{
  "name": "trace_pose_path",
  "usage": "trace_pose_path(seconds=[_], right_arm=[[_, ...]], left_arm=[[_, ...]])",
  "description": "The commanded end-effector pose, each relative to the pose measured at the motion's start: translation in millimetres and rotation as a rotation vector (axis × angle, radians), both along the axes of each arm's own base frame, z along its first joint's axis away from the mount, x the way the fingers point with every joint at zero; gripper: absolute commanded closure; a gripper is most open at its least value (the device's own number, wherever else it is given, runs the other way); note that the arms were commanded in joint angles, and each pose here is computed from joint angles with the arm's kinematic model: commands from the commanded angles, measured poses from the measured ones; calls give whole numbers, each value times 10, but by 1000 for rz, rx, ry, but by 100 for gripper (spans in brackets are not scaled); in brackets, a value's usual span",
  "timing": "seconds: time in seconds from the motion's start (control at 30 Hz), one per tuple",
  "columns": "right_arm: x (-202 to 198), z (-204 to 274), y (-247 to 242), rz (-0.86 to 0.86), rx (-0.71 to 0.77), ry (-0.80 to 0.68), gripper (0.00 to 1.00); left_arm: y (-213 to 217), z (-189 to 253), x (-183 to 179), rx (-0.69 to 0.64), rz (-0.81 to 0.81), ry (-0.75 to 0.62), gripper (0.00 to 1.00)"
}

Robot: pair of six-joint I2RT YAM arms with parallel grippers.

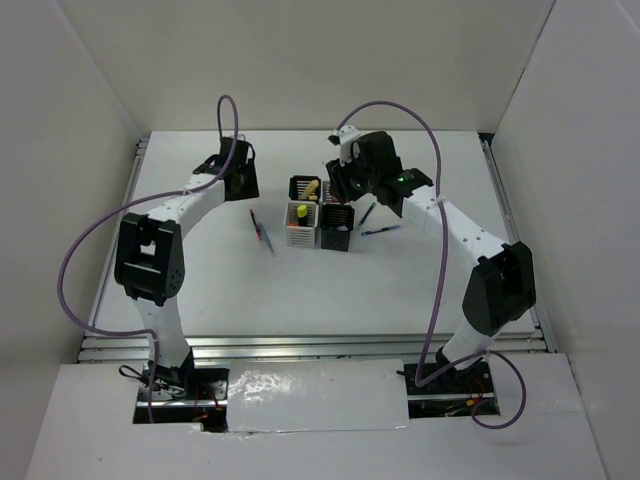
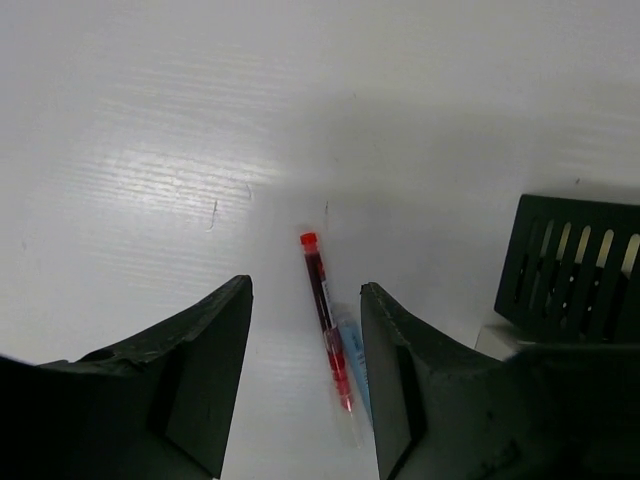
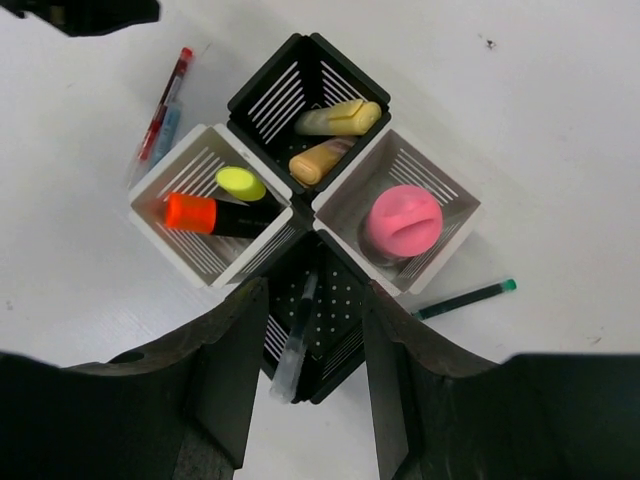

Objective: Sort the stationery into containers
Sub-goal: Place the pen in the storage box, then pick up the pen from the center of the board.

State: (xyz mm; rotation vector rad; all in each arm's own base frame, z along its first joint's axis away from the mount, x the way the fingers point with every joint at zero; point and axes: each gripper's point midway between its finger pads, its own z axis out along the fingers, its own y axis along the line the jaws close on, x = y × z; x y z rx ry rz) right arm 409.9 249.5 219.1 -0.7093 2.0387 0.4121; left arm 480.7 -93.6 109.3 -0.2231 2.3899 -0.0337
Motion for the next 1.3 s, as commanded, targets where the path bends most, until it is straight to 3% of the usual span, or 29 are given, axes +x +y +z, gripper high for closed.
trace_pose_path(seconds=[0.0, 0.5, 0.9, 1.03, 1.27], right_arm=[[-77, 503, 42, 16, 86, -71, 50], [-135, 643, -49, 14, 139, -53, 51], [-149, 666, -91, 10, 143, -51, 51], [-174, 714, -102, 13, 148, -58, 52], [-259, 806, -84, 28, 172, -67, 53]], left_arm=[[-48, -71, 76, 26, 43, 10, 41], [-111, -634, -24, 58, 96, 163, 50], [-38, -907, -114, 51, 90, 251, 65], [120, -928, -258, 59, 101, 291, 73], [404, -860, -564, 10, 108, 345, 100]])
